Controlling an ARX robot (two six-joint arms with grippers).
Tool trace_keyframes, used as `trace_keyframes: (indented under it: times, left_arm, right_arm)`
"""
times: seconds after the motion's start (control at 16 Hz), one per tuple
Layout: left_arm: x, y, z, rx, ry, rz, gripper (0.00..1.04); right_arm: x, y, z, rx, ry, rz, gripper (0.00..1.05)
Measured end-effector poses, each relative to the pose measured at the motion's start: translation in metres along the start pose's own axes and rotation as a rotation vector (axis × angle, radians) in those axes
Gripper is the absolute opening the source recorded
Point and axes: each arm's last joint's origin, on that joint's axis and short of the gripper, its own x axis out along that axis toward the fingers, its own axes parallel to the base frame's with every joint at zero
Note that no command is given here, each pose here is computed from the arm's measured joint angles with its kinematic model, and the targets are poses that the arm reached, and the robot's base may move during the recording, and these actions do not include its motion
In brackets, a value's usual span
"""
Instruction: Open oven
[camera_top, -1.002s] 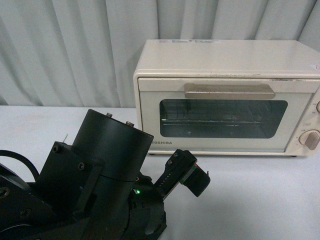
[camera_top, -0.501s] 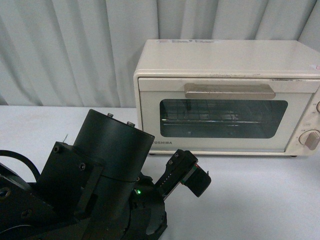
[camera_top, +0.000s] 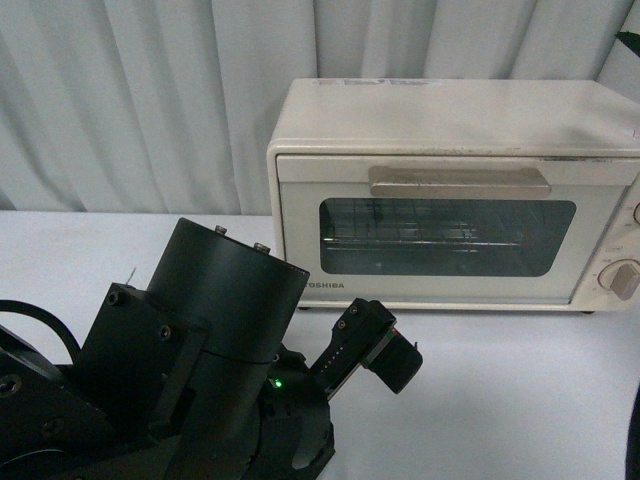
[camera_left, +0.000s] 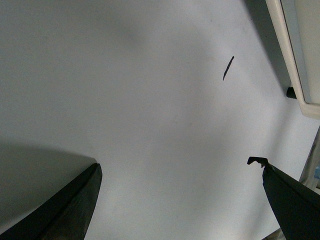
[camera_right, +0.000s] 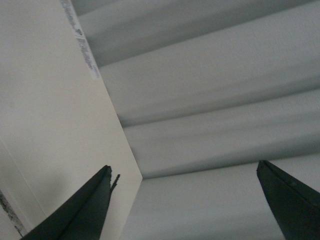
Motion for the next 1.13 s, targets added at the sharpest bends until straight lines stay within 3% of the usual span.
trace_keyframes:
  times: [0.13, 0.25, 0.31, 0.38, 1.13]
  left_arm:
    - [0.000, 0.000, 0.000, 0.000, 0.000, 0.000, 0.98]
    - [0.000, 0.000, 0.000, 0.000, 0.000, 0.000, 0.98]
    - [0.000, 0.000, 0.000, 0.000, 0.000, 0.000, 0.98]
    - [0.000, 0.000, 0.000, 0.000, 0.000, 0.000, 0.98]
    - [0.000, 0.000, 0.000, 0.000, 0.000, 0.000, 0.98]
  right_arm:
    - [0.011, 0.017, 0.008, -0.262, -0.121, 0.127, 0.37]
    - [0.010, 0.024, 0.010, -0.338, -0.163, 0.184, 0.12]
    - [0.009, 0.027, 0.009, -0.352, -0.172, 0.201, 0.05]
    - [0.008, 0.030, 0.010, -0.365, -0.180, 0.213, 0.01]
    - [0.004, 0.058, 0.001, -0.359, -0.193, 0.341, 0.02]
